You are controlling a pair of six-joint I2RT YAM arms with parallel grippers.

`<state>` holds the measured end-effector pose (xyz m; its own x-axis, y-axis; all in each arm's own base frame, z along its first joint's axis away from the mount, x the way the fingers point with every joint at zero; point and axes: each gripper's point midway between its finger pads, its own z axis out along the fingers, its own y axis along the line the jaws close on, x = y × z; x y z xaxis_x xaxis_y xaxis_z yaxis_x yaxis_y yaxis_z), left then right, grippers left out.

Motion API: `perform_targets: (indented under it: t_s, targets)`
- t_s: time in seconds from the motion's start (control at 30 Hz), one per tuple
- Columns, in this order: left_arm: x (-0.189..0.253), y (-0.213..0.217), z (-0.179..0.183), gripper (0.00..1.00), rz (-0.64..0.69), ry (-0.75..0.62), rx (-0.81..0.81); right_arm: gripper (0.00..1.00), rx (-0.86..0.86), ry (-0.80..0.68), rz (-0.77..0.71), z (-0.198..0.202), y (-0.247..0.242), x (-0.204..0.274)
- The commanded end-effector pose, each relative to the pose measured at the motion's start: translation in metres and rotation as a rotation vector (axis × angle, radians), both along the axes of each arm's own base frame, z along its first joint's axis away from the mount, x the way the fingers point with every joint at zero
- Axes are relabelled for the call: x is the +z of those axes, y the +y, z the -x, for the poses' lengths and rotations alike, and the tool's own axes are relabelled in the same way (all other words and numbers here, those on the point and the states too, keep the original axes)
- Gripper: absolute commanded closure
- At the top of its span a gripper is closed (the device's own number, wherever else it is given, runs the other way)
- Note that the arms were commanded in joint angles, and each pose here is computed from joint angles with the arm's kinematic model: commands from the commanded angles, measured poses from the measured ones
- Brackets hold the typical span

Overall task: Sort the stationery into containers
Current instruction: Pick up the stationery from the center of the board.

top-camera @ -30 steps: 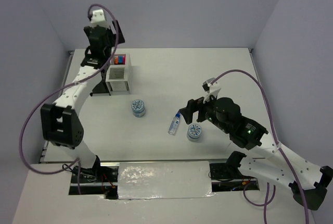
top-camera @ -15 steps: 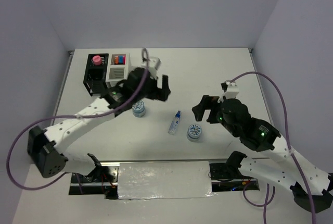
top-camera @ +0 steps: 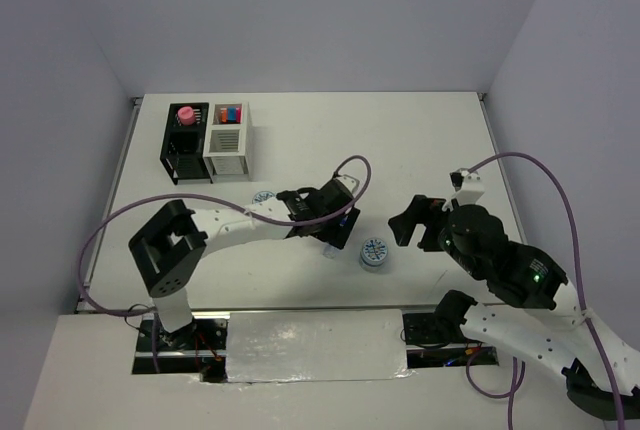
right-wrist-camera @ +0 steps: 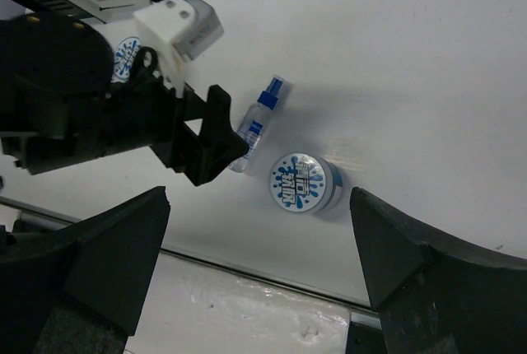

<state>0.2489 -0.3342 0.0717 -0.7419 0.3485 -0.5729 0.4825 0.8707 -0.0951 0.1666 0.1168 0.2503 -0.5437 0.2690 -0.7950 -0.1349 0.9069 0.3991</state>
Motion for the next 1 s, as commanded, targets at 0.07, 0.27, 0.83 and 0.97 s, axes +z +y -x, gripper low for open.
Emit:
perform_targets:
  t_s: [0.07,0.27,0.83,0.97]
  targets:
    - [-0.025,-0.016,0.004,0.15,0.001,0.047,0.017,0.03,0.005,0.004,0.005,0.004,-0.004,-0.002]
    - [-0.051,-0.024,0.003,0.3,-0.022,0.079,-0.002,0.03,0.039,-0.003,0.008,0.004,0.002,-0.002]
    - [0.142,-0.016,0.045,1.0,0.716,-0.351,-0.108,0.06,0.099,-0.17,-0.409,-0.032,0.076,0.06]
    - [0.16,-0.012,0.059,1.0,0.858,-0.387,-0.148,0.06,0.19,-0.208,-0.482,-0.038,0.109,0.07]
